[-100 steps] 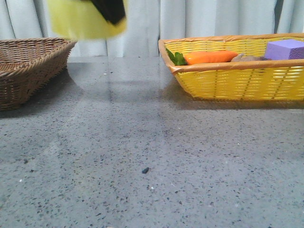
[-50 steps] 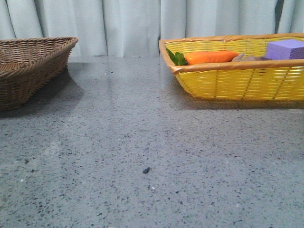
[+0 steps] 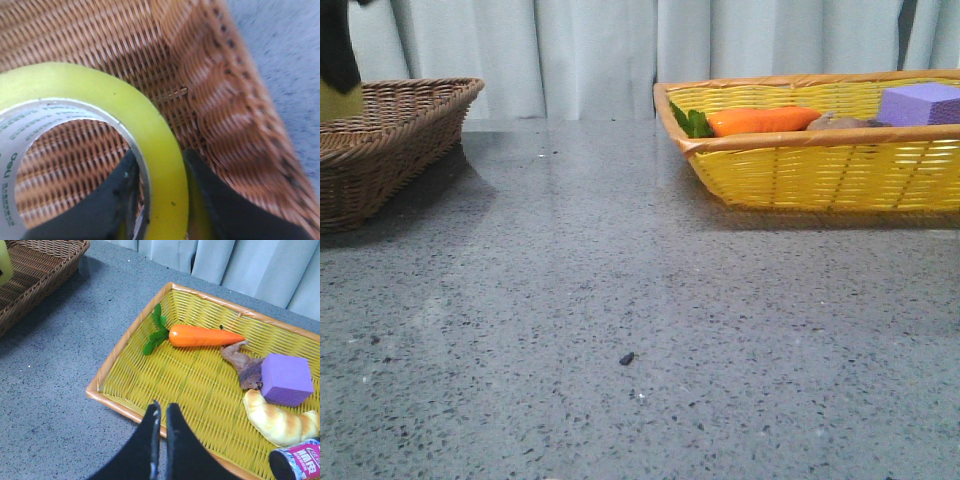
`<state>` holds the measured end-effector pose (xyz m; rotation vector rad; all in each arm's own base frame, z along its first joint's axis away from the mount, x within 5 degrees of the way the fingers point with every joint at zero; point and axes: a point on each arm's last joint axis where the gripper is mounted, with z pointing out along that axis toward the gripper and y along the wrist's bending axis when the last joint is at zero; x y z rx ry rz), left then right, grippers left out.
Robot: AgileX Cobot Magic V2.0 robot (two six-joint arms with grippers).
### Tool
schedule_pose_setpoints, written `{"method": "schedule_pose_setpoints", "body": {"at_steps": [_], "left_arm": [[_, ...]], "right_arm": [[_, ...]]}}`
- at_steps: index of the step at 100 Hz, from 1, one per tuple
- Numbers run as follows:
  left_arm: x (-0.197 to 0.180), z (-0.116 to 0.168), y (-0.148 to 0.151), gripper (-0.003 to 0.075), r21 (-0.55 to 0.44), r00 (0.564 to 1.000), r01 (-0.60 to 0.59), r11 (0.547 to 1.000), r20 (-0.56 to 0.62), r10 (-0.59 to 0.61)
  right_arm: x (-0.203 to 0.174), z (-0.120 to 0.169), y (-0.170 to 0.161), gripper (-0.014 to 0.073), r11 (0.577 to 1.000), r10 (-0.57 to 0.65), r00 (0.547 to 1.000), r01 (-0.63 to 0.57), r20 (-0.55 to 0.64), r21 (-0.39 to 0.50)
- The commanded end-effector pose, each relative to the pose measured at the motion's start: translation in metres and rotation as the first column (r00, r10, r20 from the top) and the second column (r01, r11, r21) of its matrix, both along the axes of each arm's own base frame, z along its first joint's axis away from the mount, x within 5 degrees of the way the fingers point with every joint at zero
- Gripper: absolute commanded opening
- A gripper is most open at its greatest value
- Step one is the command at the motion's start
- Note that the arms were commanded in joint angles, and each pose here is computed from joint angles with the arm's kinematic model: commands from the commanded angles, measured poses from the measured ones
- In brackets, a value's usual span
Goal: Transfer tape with both arms
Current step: 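Lift the tape roll with the left gripper over the brown basket, then lower the tape roll into the brown basket and open the left gripper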
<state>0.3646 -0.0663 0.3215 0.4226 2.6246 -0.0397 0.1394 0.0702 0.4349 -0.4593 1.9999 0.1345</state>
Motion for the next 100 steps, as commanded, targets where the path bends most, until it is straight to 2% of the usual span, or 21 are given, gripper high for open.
{"method": "schedule_pose_setpoints", "body": {"at_steps": [1,24,29,44,49,63,74,83,90,100], "left_arm": [[0.005,0.019,0.002,0.0043,-0.036,0.993,-0.009,0.999,0.115,0.013],[0.013,0.012,0.002,0.0063,-0.063,0.992,-0.018,0.998,0.123,0.025],[0.013,0.012,0.002,0.0098,-0.063,0.992,-0.018,0.998,0.123,0.025],[0.013,0.012,0.002,0.0272,-0.063,0.992,-0.018,0.998,0.123,0.025],[0.012,0.012,0.002,0.0295,-0.063,0.992,-0.018,0.998,0.121,0.025],[0.011,0.014,0.002,0.0294,-0.063,0.992,-0.017,0.998,0.123,0.025],[0.005,0.026,0.003,0.0294,-0.069,0.988,-0.015,0.998,0.154,0.026],[-0.004,0.041,0.003,0.0289,-0.086,0.981,-0.012,0.996,0.191,0.028],[-0.015,0.056,0.004,0.0248,-0.111,0.973,-0.007,0.994,0.227,0.033],[-0.033,0.080,0.005,0.0141,-0.150,0.957,0.004,0.989,0.288,0.040]], "right_arm": [[-0.001,0.015,-0.003,-0.0073,1.000,-0.002,0.995,0.000,0.100,0.021],[-0.001,0.014,-0.004,-0.0073,1.000,-0.005,0.996,0.003,0.091,0.017],[-0.001,0.014,-0.004,-0.0073,1.000,-0.005,0.996,0.003,0.091,0.017],[-0.001,0.014,-0.004,-0.0073,1.000,-0.005,0.996,0.003,0.091,0.017],[-0.002,0.013,-0.004,-0.0073,1.000,-0.006,0.996,0.005,0.087,0.014],[-0.002,0.011,-0.005,-0.0073,1.000,-0.016,0.998,0.016,0.058,0.000],[-0.003,0.009,-0.007,-0.0072,0.999,-0.026,0.999,0.027,0.040,-0.017],[-0.005,0.012,-0.010,-0.0072,0.999,-0.030,0.997,0.031,0.072,-0.021],[-0.009,0.016,-0.013,-0.0073,1.000,-0.027,0.993,0.028,0.114,-0.009],[-0.022,0.019,-0.021,-0.0073,1.000,-0.016,0.983,0.012,0.185,0.024]]}}
